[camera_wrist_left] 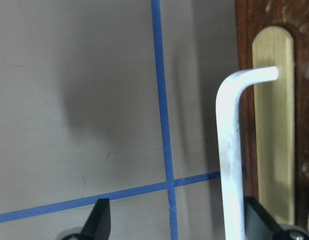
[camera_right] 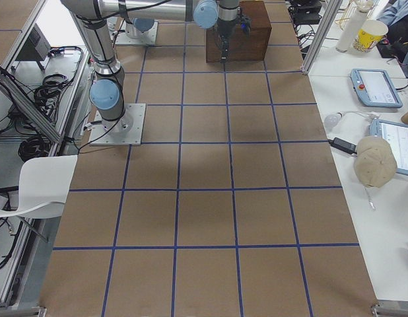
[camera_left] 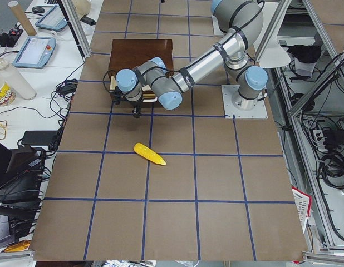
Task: Open drawer and put corn inside
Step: 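Release the handle and move the left gripper over the yellow corn cob, then grasp the yellow corn cob with the left gripper and lift it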
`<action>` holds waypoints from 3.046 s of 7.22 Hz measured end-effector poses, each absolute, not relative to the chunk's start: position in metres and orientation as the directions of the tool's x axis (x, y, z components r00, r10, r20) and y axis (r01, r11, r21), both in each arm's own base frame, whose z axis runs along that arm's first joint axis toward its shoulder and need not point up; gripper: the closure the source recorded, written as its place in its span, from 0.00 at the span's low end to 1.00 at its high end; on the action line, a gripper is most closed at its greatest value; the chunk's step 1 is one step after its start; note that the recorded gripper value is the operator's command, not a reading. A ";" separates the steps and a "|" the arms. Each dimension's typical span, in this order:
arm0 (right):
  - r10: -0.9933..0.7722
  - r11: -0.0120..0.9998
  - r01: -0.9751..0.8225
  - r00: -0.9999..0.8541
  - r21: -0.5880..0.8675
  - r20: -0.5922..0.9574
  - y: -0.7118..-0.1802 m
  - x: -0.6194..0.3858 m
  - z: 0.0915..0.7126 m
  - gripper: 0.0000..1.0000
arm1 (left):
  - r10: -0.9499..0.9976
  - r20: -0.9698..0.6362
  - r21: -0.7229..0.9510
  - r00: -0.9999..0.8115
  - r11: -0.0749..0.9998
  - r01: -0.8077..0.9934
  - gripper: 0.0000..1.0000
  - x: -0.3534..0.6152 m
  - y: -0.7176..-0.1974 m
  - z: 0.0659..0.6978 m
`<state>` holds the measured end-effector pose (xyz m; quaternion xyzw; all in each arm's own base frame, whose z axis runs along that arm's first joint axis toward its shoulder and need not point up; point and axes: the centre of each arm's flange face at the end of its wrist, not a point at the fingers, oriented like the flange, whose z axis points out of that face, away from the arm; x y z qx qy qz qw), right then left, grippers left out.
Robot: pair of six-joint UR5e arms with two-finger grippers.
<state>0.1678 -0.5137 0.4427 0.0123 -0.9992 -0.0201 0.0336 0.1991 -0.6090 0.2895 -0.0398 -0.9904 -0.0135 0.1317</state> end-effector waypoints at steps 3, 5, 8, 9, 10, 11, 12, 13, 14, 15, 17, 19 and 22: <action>-0.026 0.999 -0.023 -0.997 0.041 0.067 -0.514 0.168 0.443 0.00 | 0.075 0.248 0.017 -0.966 0.996 0.082 0.00 0.206 -0.606 0.294; -0.026 0.999 -0.023 -0.997 0.041 0.066 -0.513 0.168 0.443 0.00 | 0.076 0.201 0.010 -0.977 0.997 0.079 0.00 0.211 -0.599 0.316; -0.026 0.999 -0.023 -0.997 0.041 0.067 -0.513 0.168 0.443 0.00 | 0.117 0.127 -0.010 -0.985 0.993 0.116 0.00 0.273 -0.574 0.339; -0.026 0.999 -0.023 -0.997 0.041 0.067 -0.514 0.168 0.443 0.00 | 0.161 0.103 -0.002 -0.982 0.987 0.161 0.00 0.297 -0.564 0.335; -0.026 0.999 -0.023 -0.997 0.041 0.067 -0.514 0.168 0.443 0.00 | 0.230 0.083 -0.007 -0.970 0.973 0.230 0.00 0.316 -0.557 0.327; -0.026 0.999 -0.023 -0.997 0.041 0.067 -0.514 0.168 0.443 0.00 | 0.306 0.070 -0.014 -0.949 0.952 0.306 0.00 0.332 -0.551 0.314; -0.026 0.999 -0.023 -0.997 0.041 0.068 -0.513 0.168 0.443 0.00 | 0.372 0.071 -0.014 -0.926 0.928 0.372 0.00 0.347 -0.544 0.298; -0.026 0.999 -0.023 -0.997 0.041 0.068 -0.513 0.168 0.443 0.00 | 0.444 0.062 -0.012 -0.894 0.896 0.444 0.00 0.360 -0.541 0.279; -0.026 0.999 -0.023 -0.997 0.041 0.067 -0.513 0.168 0.443 0.00 | 0.510 0.035 -0.009 -0.859 0.860 0.510 0.02 0.369 -0.542 0.263; -0.026 0.999 -0.023 -0.997 0.041 0.067 -0.513 0.168 0.443 0.00 | 0.548 0.016 -0.007 -0.836 0.836 0.548 0.02 0.376 -0.545 0.247; -0.026 0.999 -0.023 -0.997 0.040 0.067 -0.513 0.168 0.443 0.00 | 0.562 0.019 -0.011 -0.827 0.827 0.562 0.06 0.381 -0.551 0.219; -0.026 0.999 -0.023 -0.997 0.039 0.067 -0.513 0.168 0.443 0.00 | 0.566 0.043 -0.018 -0.823 0.824 0.566 0.12 0.379 -0.556 0.200; -0.026 0.999 -0.023 -0.997 0.041 0.067 -0.514 0.168 0.443 0.00 | 0.569 0.064 -0.028 -0.820 0.822 0.568 1.00 0.377 -0.560 0.187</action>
